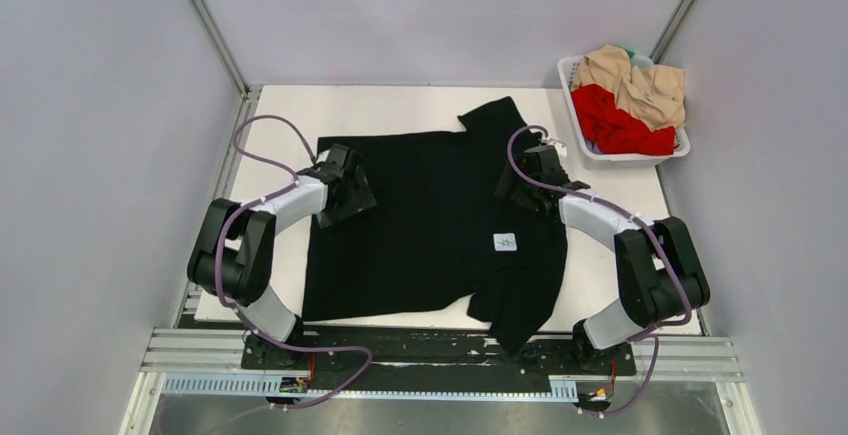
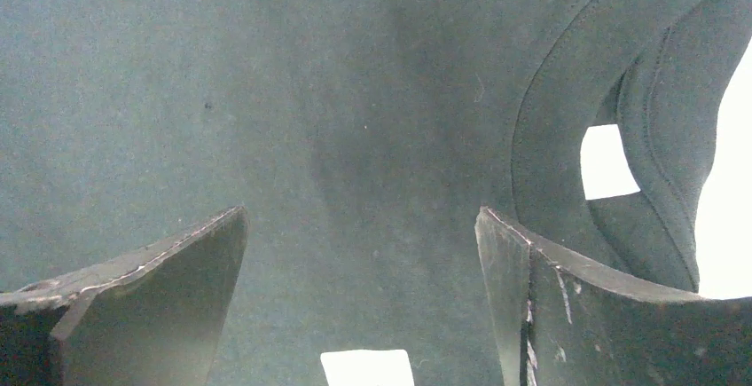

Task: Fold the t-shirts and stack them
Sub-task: Flatten out the tshirt, then grab the side of the flattened tshirt closest away from the robot with both arms

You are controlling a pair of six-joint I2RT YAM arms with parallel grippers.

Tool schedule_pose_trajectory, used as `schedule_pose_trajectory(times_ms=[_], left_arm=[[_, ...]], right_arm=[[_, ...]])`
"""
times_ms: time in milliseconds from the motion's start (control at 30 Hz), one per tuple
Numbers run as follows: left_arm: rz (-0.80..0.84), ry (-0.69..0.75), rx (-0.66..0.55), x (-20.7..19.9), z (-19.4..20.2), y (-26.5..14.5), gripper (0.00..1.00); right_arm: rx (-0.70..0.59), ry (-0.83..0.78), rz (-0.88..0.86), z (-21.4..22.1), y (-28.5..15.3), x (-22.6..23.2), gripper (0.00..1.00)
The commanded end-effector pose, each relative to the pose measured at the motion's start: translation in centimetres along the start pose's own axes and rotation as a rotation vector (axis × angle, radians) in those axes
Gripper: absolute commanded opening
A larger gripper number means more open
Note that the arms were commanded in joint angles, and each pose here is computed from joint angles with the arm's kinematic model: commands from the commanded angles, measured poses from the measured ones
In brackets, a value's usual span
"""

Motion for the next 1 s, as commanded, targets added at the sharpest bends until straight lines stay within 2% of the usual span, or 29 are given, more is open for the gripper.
schedule_pose_trajectory(times_ms=[0,100,233,400,700,867,967], left_arm=[[0.0,-0.054,0.021,-0.6,-1.7,3.0,1.0],[-0.012,-0.072,0.07,-0.6,-2.1,4.6,1.0],[-0.009,-0.09,0.063,-1.6,-3.8,5.8,1.0],[-0.008,-0.123,0.112,-2.0,-5.5,8.0,1.0],[-0.003,-0.187,0.101,-2.8,-9.3,9.9,1.0],[0.013,-0.183,0.053,-3.2,-11.1,8.2,1.0],[0.091,-0.173,-0.024,-4.3,-12.9,5.0,1.0]], right_arm=[[-0.026,0.015,0.021,-1.0,1.0,0.3,1.0],[-0.005,0.02,0.05,-0.8,2.4,0.1,1.0],[0.025,0.035,0.068,-1.1,4.4,-0.1,1.0],[0.036,0.042,0.058,-2.6,6.8,0.6,1.0],[0.023,0.048,0.049,-5.8,10.6,1.1,1.0],[-0.022,0.043,0.017,-7.7,9.1,2.0,1.0],[-0.07,0.029,-0.026,-9.2,6.5,3.0,1.0]])
Point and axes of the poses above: each gripper's point midway between its finger pads, its own y axis out along the fingers, its own x axis along the line the jaws close on, z = x × y, the point moved 4 cm from there along -y, back along the fingers, and after that the axes turned 6 degrees about y, right-handed, at the moved point
